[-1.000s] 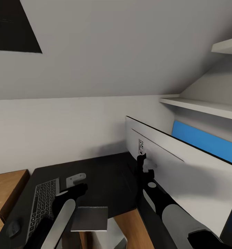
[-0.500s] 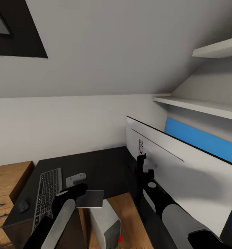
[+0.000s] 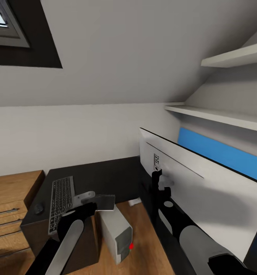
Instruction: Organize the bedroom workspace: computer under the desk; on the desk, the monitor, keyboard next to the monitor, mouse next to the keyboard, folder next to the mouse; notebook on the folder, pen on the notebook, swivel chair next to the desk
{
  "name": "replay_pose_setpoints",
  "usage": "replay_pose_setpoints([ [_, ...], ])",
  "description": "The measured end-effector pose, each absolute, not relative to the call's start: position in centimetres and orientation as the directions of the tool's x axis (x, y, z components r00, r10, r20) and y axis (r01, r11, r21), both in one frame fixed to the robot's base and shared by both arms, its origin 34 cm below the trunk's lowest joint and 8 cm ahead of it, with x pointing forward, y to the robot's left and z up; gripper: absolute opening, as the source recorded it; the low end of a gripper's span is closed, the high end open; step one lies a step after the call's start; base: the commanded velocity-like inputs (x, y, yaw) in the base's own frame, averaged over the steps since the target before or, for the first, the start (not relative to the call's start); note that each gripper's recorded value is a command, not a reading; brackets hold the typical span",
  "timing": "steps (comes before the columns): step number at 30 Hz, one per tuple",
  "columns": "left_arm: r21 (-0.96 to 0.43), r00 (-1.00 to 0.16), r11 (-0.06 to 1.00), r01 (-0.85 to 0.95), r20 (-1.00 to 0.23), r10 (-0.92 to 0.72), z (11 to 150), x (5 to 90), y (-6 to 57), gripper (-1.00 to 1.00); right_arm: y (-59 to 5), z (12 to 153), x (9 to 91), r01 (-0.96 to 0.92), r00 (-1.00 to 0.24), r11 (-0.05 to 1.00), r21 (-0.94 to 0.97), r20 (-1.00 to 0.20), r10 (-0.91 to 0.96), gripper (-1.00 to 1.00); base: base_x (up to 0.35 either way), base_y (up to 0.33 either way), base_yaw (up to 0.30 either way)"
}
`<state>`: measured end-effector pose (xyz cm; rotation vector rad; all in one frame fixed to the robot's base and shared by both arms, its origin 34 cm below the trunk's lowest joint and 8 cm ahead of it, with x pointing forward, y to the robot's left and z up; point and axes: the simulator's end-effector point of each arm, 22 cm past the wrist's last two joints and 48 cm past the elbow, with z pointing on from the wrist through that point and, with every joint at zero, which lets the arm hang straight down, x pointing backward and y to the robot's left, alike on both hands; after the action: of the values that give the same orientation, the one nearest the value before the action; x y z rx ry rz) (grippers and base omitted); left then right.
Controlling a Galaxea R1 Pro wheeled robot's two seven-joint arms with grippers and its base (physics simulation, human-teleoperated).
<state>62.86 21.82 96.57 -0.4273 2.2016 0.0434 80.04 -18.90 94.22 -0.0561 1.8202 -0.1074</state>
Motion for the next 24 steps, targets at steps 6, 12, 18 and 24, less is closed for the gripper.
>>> replay_pose_setpoints([
  [6,-0.119,-0.564,0.94,-0.318,-0.773,-0.289,96.56,62.86,21.8,1.0,-18.89,94.22,80.04,0.018,-0.25,0.995,-0.103,-0.964,-0.095,-1.0,-0.336,0.0,0.0],
  [12,-0.119,-0.565,0.941,-0.318,-0.773,-0.289,96.55,62.85,21.78,1.0,-18.89,94.22,80.04,0.018,-0.25,0.995,-0.103,-0.964,-0.095,-1.0,-0.336,0.0,0.0],
  [18,-0.122,-0.565,0.941,-0.316,-0.773,-0.29,96.57,62.85,21.58,1.0,-18.9,94.22,80.04,0.018,-0.249,0.995,-0.103,-0.964,-0.095,-1.0,-0.336,0.0,0.0],
  [24,-0.123,-0.565,0.941,-0.316,-0.773,-0.29,96.59,62.85,21.49,1.0,-18.9,94.22,80.04,0.018,-0.25,0.995,-0.103,-0.964,-0.095,-1.0,-0.337,0.0,0.0],
])
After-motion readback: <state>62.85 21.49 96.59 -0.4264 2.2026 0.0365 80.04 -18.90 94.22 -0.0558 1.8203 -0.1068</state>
